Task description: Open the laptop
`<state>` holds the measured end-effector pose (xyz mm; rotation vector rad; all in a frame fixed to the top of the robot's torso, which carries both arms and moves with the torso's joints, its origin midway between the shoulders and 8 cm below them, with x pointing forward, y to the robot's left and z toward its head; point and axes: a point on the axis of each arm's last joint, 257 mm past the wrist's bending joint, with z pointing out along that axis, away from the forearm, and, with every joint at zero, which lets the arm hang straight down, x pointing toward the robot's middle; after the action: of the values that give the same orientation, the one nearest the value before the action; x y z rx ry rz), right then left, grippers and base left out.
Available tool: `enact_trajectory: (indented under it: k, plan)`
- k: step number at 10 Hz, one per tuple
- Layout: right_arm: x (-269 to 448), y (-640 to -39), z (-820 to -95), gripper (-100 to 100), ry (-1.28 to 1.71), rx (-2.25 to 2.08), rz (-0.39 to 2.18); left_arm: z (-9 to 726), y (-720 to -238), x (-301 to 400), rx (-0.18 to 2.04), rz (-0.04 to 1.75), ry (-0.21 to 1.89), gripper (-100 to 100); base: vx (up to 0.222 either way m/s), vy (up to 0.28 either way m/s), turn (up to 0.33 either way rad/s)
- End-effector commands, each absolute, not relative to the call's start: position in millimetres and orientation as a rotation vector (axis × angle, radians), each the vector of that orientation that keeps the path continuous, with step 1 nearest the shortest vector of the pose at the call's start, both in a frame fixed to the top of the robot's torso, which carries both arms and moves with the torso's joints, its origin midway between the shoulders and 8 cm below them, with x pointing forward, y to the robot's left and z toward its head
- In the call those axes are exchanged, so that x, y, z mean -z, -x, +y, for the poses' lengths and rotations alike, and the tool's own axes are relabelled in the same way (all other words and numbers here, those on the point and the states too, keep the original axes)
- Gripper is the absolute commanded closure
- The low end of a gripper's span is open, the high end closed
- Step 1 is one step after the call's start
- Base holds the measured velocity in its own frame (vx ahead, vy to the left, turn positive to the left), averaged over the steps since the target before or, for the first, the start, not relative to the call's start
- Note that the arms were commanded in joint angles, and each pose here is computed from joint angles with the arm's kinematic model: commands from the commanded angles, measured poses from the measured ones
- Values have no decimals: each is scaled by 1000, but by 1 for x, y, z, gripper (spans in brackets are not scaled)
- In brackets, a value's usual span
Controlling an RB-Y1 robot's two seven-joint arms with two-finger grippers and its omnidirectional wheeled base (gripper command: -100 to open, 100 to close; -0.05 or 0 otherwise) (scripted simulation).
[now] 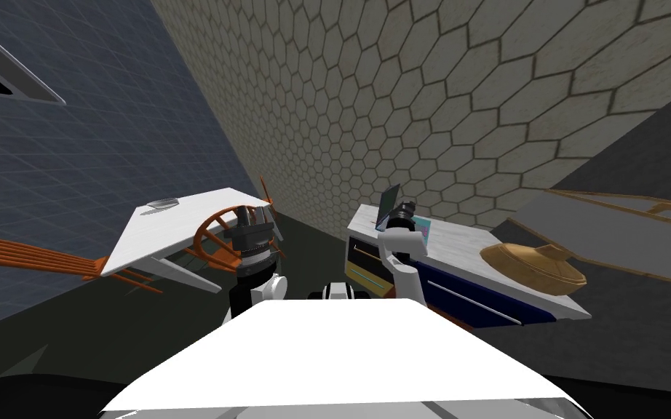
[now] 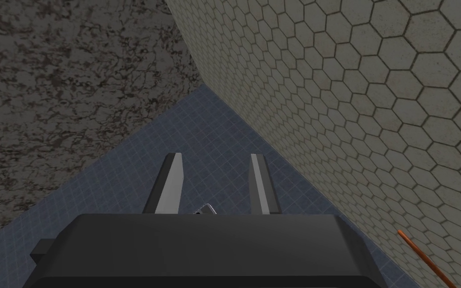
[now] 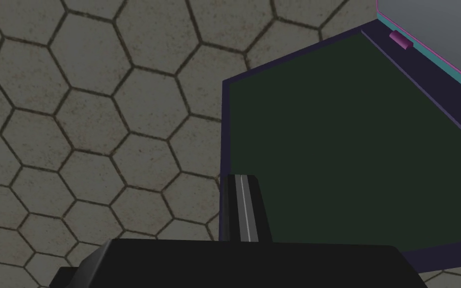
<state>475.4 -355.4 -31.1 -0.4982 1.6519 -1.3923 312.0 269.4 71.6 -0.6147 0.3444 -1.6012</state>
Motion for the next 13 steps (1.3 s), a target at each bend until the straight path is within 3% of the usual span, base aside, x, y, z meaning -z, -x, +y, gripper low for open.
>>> enact_trajectory:
  k: [1, 7, 8, 13]
  plan:
    - [33, -471, -360, 100, 439, 1339, 1639, 269, -312, -72, 1601, 344, 615, 0, -5, 0, -41]
    - [37, -461, -369, 100, 353, 1259, 1617, 269, -312, -72, 1601, 344, 615, 0, -6, 1, -35]
    - [34, -465, -373, -100, 389, 1293, 1588, 269, -312, -72, 1601, 344, 615, 0, -3, -12, 91]
    - [37, -489, -383, -100, 569, 1408, 1484, 269, -312, -72, 1601, 345, 615, 0, -15, -60, 216]
